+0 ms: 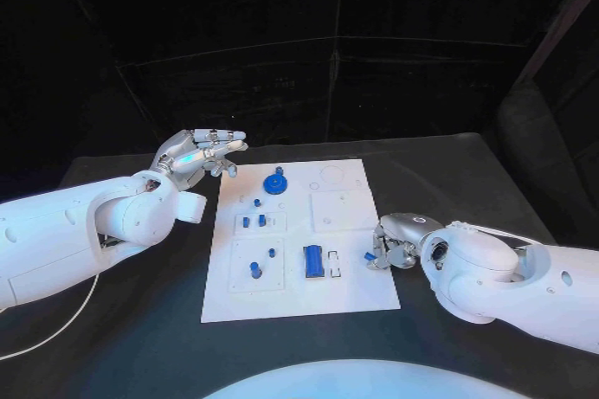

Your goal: Assemble the parts on the task board

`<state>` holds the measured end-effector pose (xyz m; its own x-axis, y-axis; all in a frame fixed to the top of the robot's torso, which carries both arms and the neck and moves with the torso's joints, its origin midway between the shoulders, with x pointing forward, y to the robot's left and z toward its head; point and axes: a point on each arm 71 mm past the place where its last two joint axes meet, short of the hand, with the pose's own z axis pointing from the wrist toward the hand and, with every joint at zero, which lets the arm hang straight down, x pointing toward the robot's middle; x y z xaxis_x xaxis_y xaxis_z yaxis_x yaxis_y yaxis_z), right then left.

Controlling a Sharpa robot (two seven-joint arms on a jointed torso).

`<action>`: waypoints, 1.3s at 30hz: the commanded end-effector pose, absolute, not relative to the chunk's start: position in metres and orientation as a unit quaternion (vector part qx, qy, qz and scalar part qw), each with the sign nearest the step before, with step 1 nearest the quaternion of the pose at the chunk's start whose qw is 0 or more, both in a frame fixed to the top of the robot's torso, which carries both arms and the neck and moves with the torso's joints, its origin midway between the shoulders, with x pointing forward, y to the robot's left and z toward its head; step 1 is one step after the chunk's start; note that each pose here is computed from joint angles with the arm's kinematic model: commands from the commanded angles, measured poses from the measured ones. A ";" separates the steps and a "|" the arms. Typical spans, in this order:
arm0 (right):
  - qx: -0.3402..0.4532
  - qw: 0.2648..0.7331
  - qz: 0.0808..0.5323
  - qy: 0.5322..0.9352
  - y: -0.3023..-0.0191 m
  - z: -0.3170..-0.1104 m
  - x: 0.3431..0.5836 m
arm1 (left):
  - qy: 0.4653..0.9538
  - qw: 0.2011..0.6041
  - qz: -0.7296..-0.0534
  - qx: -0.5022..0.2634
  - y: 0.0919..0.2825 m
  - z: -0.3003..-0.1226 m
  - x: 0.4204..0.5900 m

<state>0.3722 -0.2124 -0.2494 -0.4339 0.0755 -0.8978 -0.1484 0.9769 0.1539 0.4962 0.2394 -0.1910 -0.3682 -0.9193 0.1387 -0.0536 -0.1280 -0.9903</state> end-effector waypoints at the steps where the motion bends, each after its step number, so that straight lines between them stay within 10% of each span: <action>1: -0.034 0.509 0.057 0.858 -0.220 -0.261 0.368 | 0.557 0.350 -0.615 -0.434 0.239 -0.190 0.496; 39: 0.097 0.534 0.207 0.814 -0.187 -0.243 0.359 | 0.558 0.347 -0.616 -0.434 0.238 -0.190 0.495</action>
